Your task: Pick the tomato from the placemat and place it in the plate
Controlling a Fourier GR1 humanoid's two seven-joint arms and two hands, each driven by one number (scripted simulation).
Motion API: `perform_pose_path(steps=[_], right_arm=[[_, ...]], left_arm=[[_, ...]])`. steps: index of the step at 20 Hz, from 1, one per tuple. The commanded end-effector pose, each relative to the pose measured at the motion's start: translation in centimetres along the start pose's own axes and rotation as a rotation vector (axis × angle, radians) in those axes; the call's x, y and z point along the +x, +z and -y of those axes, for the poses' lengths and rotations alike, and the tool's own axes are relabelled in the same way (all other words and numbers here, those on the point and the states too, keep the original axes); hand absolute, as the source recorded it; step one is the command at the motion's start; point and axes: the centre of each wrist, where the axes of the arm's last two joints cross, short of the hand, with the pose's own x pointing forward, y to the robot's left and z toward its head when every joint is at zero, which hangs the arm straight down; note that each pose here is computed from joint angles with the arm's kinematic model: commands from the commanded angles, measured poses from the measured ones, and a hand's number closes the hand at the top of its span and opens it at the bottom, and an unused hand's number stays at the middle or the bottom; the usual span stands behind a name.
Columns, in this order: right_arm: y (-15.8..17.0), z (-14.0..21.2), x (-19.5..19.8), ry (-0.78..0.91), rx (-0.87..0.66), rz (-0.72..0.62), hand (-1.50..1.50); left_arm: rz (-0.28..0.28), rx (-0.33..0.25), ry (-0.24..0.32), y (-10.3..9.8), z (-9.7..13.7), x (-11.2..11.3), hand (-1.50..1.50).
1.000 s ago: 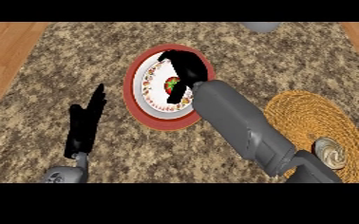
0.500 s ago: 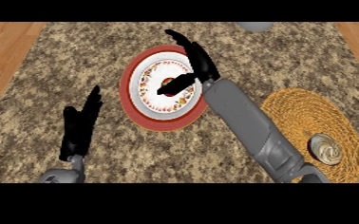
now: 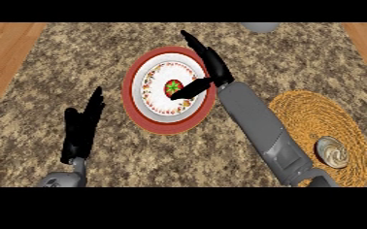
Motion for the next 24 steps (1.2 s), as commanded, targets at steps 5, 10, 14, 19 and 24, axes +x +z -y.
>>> perform_pose_path(steps=[5, 10, 14, 19, 24], right_arm=[[-0.2, -0.4, -0.2, 0.013, -0.031, 0.044, -1.50], [1.5, -1.3, -2.4, 0.084, -0.048, -0.012, -1.50], [1.1, -0.5, -2.6, 0.096, -0.049, -0.052, -1.50], [1.4, -0.3, -3.4, 0.130, -0.080, -0.061, -1.50], [2.1, 0.3, -4.3, 0.157, -0.104, -0.092, -1.50]], left_arm=[[0.019, -0.013, -0.006, 1.1, 0.9, -0.5, 0.00], [0.002, -0.016, -0.002, 0.3, 1.8, 0.2, 0.00], [-0.005, -0.005, -0.003, 0.1, 0.5, 0.0, 0.00], [0.003, -0.017, -0.004, 0.2, -1.0, 0.4, 0.00], [-0.002, -0.004, -0.019, 0.7, -1.3, 0.7, 0.00]])
